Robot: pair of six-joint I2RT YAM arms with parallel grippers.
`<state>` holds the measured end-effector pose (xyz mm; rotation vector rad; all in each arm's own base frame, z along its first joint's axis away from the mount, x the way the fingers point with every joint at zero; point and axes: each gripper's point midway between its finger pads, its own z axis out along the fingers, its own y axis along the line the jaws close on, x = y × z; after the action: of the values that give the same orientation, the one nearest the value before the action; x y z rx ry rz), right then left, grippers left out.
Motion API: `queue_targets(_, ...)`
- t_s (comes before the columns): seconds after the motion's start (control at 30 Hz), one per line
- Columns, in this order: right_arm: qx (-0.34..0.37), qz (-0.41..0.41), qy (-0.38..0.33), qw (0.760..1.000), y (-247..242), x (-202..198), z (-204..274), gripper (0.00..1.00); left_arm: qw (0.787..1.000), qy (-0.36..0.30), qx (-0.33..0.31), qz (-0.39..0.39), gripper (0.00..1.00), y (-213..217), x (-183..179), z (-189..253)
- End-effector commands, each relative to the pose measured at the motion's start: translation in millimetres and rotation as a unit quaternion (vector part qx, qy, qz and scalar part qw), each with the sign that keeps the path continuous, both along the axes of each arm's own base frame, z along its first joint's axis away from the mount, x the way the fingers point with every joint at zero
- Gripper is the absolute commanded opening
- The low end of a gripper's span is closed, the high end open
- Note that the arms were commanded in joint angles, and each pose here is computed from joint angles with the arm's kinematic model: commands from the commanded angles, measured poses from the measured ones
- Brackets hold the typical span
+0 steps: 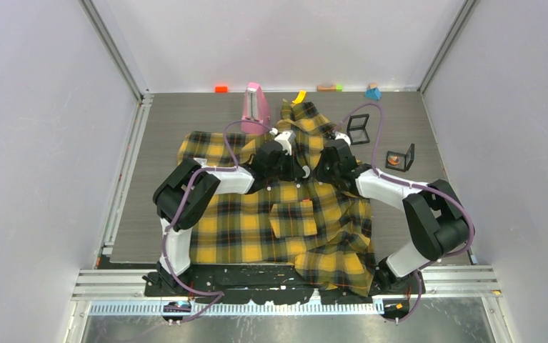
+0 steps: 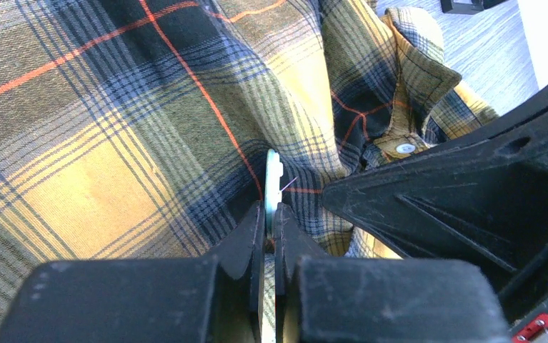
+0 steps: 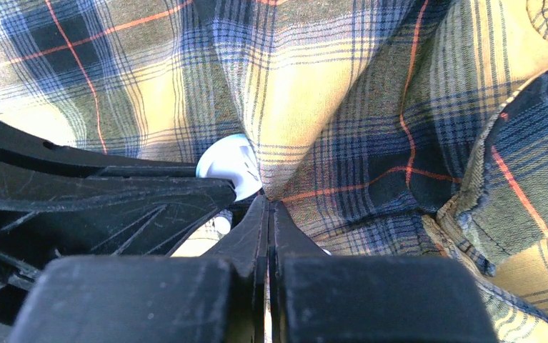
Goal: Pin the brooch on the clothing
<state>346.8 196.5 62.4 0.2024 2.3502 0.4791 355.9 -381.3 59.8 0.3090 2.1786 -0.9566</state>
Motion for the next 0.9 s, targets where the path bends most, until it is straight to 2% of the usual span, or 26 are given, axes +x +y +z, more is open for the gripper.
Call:
queue_targets(0.0,0.027,0.015,-0.055,0.998,11,8,32,0.01,1.000,-0.009,0.013,-0.001,0.00,-4,6,0)
queue_targets(0.5,0.013,0.045,-0.040,0.998,20,2,23,0.01,1.000,-0.004,0.013,-0.018,0.00,-11,0,-2)
queue_targets(0.87,0.004,0.054,-0.004,0.999,24,-2,-3,0.01,0.999,-0.010,-0.038,0.005,0.00,-11,-1,25)
